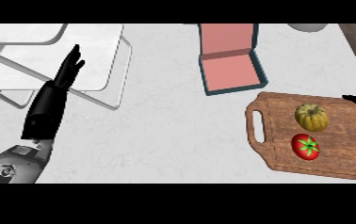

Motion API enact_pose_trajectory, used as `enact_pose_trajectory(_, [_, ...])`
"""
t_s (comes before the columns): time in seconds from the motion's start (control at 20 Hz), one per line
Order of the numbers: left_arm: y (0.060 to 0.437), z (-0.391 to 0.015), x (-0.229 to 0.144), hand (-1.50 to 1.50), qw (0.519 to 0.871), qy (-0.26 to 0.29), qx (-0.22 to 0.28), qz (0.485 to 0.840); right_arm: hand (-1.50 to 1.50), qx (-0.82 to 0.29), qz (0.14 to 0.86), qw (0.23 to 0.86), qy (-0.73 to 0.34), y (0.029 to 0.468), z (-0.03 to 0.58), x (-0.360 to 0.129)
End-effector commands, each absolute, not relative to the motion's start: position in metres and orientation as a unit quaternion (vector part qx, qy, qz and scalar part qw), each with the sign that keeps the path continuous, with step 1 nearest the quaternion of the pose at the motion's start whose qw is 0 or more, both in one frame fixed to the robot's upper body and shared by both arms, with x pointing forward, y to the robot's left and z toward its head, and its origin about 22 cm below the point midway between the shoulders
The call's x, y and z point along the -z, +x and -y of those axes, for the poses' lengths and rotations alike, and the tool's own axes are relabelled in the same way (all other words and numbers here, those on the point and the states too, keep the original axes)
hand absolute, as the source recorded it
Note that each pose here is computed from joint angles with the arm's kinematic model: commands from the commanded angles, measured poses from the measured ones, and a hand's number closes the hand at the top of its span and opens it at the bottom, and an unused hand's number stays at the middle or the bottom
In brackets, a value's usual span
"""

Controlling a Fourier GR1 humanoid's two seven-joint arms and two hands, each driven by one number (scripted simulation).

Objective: Pick the squash from the cutting board and place it in the cardboard box

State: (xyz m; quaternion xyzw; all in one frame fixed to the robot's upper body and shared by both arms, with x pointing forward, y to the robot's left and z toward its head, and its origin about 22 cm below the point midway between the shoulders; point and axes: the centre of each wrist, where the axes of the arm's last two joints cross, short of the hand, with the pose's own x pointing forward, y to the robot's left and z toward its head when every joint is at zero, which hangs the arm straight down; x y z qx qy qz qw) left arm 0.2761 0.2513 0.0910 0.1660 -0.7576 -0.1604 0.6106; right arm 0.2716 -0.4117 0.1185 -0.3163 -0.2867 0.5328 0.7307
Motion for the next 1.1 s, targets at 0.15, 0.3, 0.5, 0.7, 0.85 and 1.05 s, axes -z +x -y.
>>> enact_pose_trajectory(0.15, [0.263,-0.308,-0.035,0.0,0.708,0.264,0.129,0.643,-1.5,-0.558,0.222,0.739,-0.304,0.29,0.392,-0.108])
enact_pose_trajectory(0.3, [0.269,-0.309,-0.044,0.0,0.703,0.26,0.129,0.649,-1.5,-0.56,0.213,0.738,-0.308,0.301,0.379,-0.103])
enact_pose_trajectory(0.5, [0.268,-0.324,-0.047,0.0,0.708,0.264,0.121,0.644,-1.5,-0.562,0.212,0.739,-0.306,0.307,0.373,-0.093])
enact_pose_trajectory(0.7, [0.263,-0.318,-0.034,0.0,0.711,0.275,0.117,0.637,-1.5,-0.57,0.217,0.737,-0.291,0.313,0.361,-0.091])
enact_pose_trajectory(0.85, [0.262,-0.324,-0.038,0.0,0.713,0.274,0.116,0.635,-1.5,-0.572,0.232,0.736,-0.277,0.317,0.347,-0.081])
enact_pose_trajectory(1.05, [0.263,-0.322,-0.039,0.0,0.71,0.275,0.11,0.638,-1.5,-0.579,0.246,0.735,-0.255,0.328,0.339,-0.091])
